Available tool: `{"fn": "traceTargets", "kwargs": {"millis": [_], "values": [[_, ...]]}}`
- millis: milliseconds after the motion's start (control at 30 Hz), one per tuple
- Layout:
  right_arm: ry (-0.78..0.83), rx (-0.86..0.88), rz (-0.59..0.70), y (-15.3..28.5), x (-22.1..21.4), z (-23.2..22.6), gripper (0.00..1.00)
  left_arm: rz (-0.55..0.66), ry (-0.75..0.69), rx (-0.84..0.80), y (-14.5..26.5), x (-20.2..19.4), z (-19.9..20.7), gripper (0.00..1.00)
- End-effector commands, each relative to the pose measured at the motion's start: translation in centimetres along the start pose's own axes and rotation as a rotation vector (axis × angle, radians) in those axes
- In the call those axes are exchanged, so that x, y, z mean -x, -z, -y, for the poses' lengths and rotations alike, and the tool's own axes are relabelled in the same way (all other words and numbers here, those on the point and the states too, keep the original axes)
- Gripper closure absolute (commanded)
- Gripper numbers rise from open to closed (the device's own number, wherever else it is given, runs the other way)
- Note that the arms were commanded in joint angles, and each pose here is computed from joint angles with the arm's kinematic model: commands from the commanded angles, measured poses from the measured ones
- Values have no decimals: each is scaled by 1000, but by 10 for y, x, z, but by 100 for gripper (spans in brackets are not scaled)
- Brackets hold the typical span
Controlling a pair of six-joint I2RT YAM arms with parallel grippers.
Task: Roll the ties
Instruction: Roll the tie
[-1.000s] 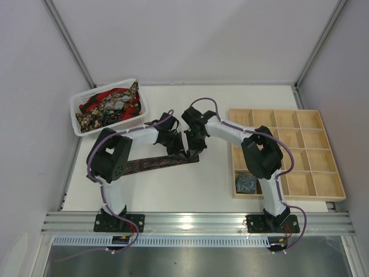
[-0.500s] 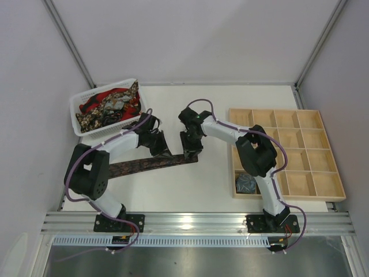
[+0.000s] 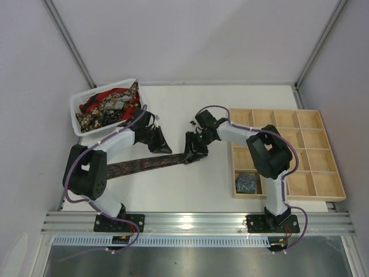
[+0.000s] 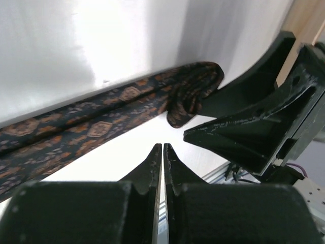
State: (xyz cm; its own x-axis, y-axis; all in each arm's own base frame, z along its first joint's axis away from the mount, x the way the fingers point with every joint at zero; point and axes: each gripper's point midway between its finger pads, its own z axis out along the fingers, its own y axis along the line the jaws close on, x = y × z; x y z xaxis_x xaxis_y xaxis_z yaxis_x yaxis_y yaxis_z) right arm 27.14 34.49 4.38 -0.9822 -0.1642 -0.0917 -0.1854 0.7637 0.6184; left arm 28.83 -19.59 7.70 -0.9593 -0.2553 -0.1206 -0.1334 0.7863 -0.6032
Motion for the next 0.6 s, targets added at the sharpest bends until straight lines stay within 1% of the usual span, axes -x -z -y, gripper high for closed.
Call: {"fn": "traceTargets", "kwargs": {"millis": [0, 133, 267, 400, 433, 500, 567], "values": [[48, 179, 104, 30, 28, -37, 46, -24, -42, -99, -5, 3, 39, 92], [63, 205, 121, 43, 33, -43, 46, -22, -42, -125, -11, 0, 57, 92], [62, 235, 142, 61, 34, -50, 46, -38, -37, -130, -17, -1, 62, 92], [39, 229, 177, 84, 37, -40, 45, -54, -18, -157, -24, 2, 72, 92], [22, 223, 192, 89, 39, -29, 45, -53, -19, -161, -27, 3, 74, 92], [15, 211, 207, 97, 40, -18, 42, -54, -25, -176, -29, 7, 84, 92], [0, 199, 210, 100, 42, 4, 38, -82, -26, -171, -41, 4, 85, 92]]}}
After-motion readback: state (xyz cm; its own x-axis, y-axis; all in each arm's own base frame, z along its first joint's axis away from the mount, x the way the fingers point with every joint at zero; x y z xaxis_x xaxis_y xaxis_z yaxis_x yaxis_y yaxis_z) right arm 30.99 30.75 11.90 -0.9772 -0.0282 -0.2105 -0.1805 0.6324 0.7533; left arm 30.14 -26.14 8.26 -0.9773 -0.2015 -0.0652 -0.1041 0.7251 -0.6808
